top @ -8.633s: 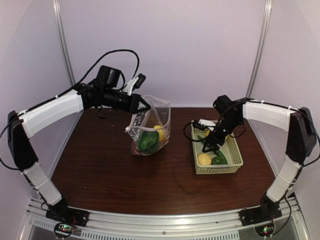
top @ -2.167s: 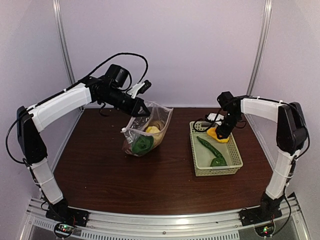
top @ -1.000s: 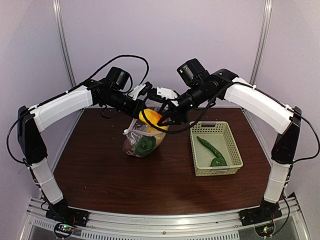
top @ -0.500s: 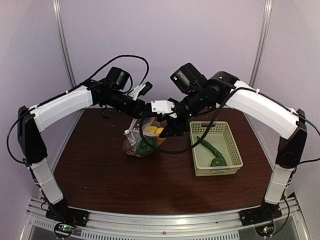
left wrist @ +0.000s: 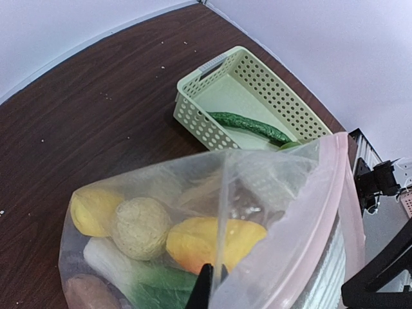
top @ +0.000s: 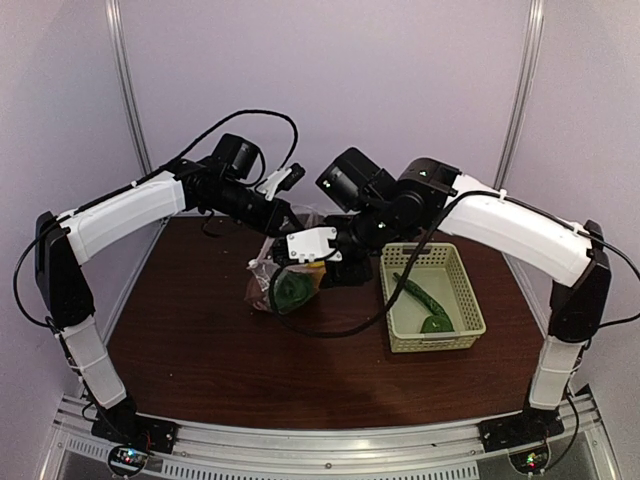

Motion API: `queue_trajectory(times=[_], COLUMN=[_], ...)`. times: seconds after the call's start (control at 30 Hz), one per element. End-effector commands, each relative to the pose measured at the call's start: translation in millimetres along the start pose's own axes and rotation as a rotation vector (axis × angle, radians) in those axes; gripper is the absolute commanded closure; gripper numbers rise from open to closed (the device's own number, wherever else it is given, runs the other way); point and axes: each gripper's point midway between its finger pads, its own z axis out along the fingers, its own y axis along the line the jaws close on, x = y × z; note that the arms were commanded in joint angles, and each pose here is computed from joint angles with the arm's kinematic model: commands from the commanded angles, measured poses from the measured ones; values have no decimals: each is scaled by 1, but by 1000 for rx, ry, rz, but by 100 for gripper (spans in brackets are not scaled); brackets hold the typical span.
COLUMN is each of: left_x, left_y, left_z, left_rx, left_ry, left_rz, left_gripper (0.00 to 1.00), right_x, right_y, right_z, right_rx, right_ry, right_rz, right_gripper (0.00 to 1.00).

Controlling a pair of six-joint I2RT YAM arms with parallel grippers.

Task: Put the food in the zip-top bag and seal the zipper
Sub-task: Adjust the zipper food storage bag at the center of the board.

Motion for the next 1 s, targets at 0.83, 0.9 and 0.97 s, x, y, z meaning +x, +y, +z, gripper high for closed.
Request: queue_trajectory(times=[0.83,0.9,0.97], left_x=[-62,-62,-61], left_y=[13,12,9], left_z=[-96,-92,-85], left_rx=[-399,-385,-350], left_ry=[-2,2,8], left_rz=[89,106,117], left_gripper=[100,100,100], right_x=[-47,-48,-49], right_y=[-95,-94,-92], right_z=[-72,-74,-74], right_rx=[444,448,436], right_ry=[-127,-142,-151], right_rz=[31,43,47], right_gripper=[100,100,100])
